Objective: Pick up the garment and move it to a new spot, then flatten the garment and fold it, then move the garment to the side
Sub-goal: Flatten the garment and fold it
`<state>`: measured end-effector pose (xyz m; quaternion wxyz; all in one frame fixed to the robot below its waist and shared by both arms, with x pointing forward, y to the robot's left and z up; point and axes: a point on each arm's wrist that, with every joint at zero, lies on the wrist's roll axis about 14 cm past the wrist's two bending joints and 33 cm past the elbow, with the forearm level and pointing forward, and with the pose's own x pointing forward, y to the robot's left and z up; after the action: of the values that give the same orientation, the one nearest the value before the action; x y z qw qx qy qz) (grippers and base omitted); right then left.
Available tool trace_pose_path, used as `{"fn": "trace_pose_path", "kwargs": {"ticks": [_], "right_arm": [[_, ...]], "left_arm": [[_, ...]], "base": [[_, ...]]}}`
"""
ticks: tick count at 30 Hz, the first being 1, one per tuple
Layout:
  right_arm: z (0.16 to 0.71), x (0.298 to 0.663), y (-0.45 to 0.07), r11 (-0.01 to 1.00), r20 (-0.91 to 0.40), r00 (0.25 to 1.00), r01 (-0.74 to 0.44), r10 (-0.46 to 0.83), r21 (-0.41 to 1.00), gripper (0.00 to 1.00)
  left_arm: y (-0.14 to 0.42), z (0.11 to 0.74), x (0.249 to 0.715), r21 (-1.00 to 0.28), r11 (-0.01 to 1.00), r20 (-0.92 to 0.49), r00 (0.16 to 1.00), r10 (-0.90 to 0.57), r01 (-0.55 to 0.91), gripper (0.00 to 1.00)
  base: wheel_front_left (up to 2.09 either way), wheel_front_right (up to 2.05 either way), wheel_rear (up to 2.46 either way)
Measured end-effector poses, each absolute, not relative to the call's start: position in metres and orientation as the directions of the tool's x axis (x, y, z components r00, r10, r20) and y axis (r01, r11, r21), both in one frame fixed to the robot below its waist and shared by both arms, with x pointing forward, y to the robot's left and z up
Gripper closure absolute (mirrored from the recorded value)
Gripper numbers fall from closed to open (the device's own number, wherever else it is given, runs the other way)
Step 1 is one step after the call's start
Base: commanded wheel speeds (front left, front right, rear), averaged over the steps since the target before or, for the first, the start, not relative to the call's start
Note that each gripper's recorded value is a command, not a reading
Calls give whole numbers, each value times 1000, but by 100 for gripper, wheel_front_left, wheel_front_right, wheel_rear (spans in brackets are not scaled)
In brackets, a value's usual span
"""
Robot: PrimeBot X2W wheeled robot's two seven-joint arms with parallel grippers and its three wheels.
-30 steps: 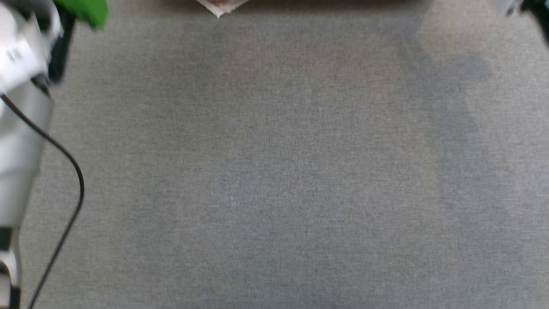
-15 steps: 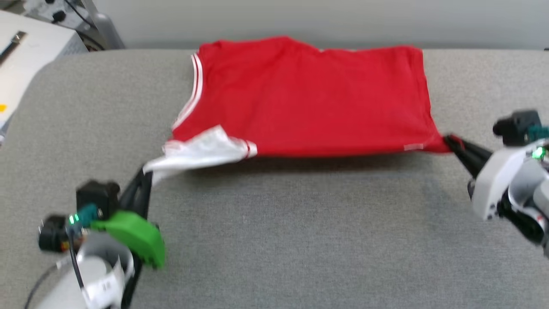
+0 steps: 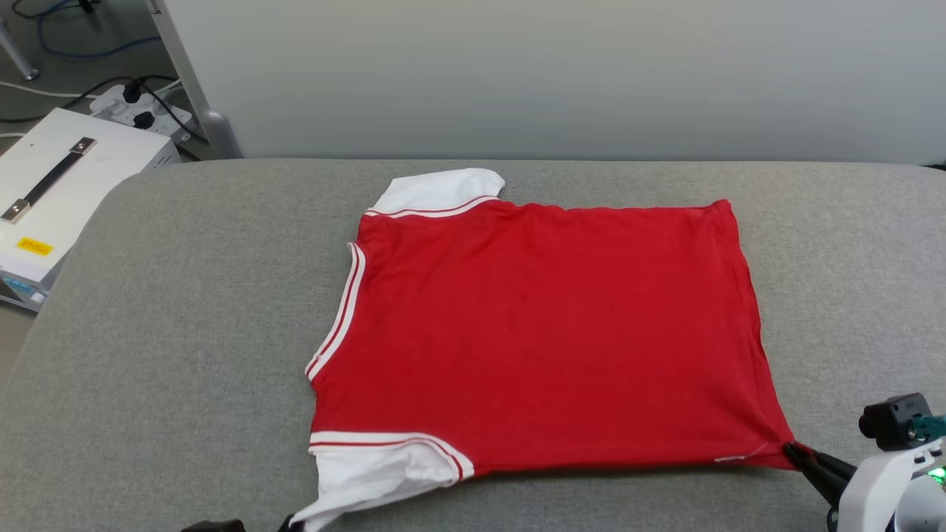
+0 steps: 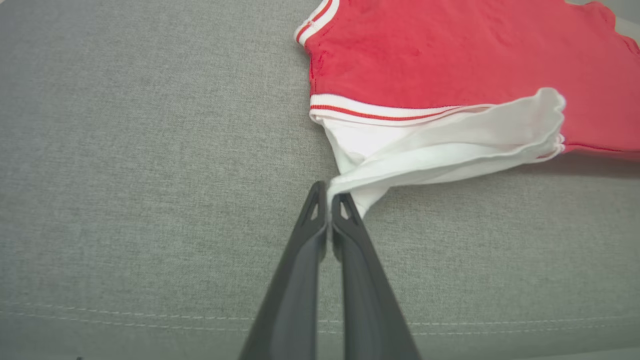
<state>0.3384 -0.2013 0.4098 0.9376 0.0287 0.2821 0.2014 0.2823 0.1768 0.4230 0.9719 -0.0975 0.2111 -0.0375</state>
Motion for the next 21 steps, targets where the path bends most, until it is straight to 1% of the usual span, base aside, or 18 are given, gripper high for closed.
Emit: {"fn": "trace_pose_path", "kwargs": {"ticks": [5, 10, 12, 16, 18, 21], "right_arm": [[394, 311, -200, 916, -574, 716, -340, 398, 210, 100], [399, 319, -199, 919, -567, 724, -335, 392, 208, 100], [403, 325, -196, 918, -558, 730, -333, 395, 214, 100], [411, 339, -190, 914, -550, 730, -344, 405, 216, 100], [422, 355, -190, 914, -527, 748, -344, 404, 213, 100], [435, 377, -191, 916, -503, 767, -351, 399, 193, 100]], "left_arm": [[171, 409, 271, -228, 973, -450, 884, -129, 26, 100], [164, 406, 276, -230, 970, -450, 876, -174, 74, 100], [162, 410, 288, -212, 970, -433, 879, -199, 115, 100], [162, 438, 335, -161, 966, -354, 902, -247, 202, 100], [158, 456, 363, -130, 959, -311, 909, -279, 250, 100], [155, 468, 391, -90, 952, -286, 908, -308, 294, 100]], "base": [[0, 0, 0], [0, 0, 0], [0, 0, 0], [0, 0, 0], [0, 0, 0], [0, 0, 0]]}}
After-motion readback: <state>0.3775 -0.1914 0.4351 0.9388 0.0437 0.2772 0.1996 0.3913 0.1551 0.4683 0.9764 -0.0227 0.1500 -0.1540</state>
